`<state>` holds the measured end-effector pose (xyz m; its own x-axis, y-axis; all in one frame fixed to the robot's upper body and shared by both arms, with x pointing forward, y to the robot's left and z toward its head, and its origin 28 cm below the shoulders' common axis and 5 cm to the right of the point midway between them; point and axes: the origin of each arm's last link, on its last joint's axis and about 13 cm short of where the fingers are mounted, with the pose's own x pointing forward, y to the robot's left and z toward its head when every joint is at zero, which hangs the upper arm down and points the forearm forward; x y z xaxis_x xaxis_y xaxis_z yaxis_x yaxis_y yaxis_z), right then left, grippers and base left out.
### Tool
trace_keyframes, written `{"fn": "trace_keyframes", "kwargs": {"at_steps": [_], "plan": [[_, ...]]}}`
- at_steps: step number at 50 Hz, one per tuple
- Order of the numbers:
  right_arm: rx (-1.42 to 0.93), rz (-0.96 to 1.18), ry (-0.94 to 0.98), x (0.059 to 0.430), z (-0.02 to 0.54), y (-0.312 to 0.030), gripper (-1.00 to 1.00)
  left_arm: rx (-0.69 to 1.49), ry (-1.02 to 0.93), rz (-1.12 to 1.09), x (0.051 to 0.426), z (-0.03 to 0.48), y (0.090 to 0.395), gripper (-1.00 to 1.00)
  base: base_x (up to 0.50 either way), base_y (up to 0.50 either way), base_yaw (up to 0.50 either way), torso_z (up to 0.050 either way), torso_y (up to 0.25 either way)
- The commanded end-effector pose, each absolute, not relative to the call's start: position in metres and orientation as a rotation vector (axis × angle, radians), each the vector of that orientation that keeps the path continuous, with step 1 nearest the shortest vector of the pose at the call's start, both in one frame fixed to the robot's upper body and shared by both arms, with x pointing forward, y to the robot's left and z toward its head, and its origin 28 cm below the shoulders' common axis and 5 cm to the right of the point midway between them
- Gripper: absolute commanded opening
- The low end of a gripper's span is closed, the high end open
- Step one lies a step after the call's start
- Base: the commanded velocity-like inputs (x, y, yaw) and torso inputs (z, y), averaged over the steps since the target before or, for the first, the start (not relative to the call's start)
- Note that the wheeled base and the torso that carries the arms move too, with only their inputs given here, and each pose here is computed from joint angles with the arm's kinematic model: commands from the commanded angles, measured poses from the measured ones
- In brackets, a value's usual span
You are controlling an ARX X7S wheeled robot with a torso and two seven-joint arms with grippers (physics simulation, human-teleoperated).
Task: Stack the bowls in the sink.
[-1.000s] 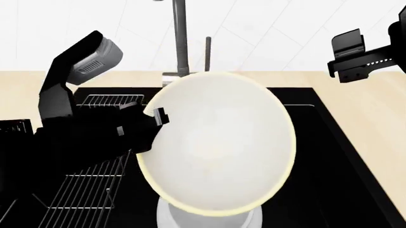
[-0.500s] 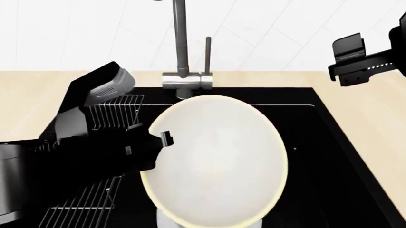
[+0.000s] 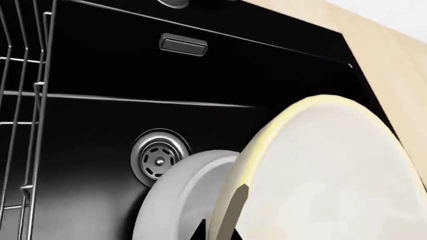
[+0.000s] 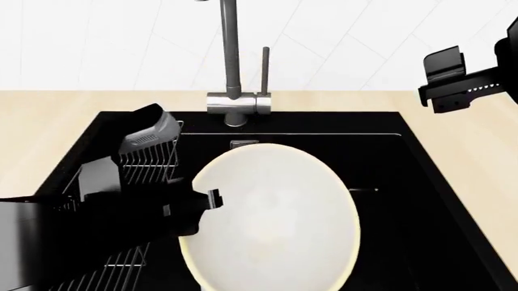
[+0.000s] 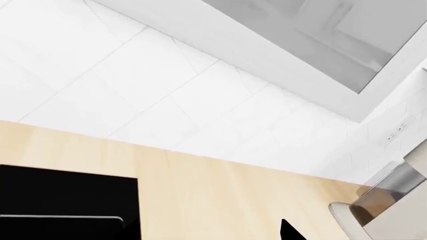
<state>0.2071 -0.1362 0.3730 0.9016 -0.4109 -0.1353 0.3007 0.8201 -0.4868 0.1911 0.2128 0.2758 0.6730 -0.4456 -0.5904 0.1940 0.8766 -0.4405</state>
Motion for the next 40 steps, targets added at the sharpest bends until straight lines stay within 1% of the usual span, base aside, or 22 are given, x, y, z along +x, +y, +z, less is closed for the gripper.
{"fn": "trace_keyframes", "kwargs": {"at_steps": [1, 40], "plan": [[-0.477, -0.383, 0.243, 0.2072, 0.3723, -0.1365, 1.00, -0.350, 0.756, -0.365, 0.1920, 0.2738, 0.2128, -1.00, 0.00, 0.00, 0.00, 0.000, 0.000], [-0.477, -0.387, 0.250, 0.2064, 0.3701, -0.1381, 1.00, -0.275, 0.780, -0.364, 0.1932, 0.2639, 0.2093, -1.00, 0.00, 0.00, 0.00, 0.000, 0.000]]}}
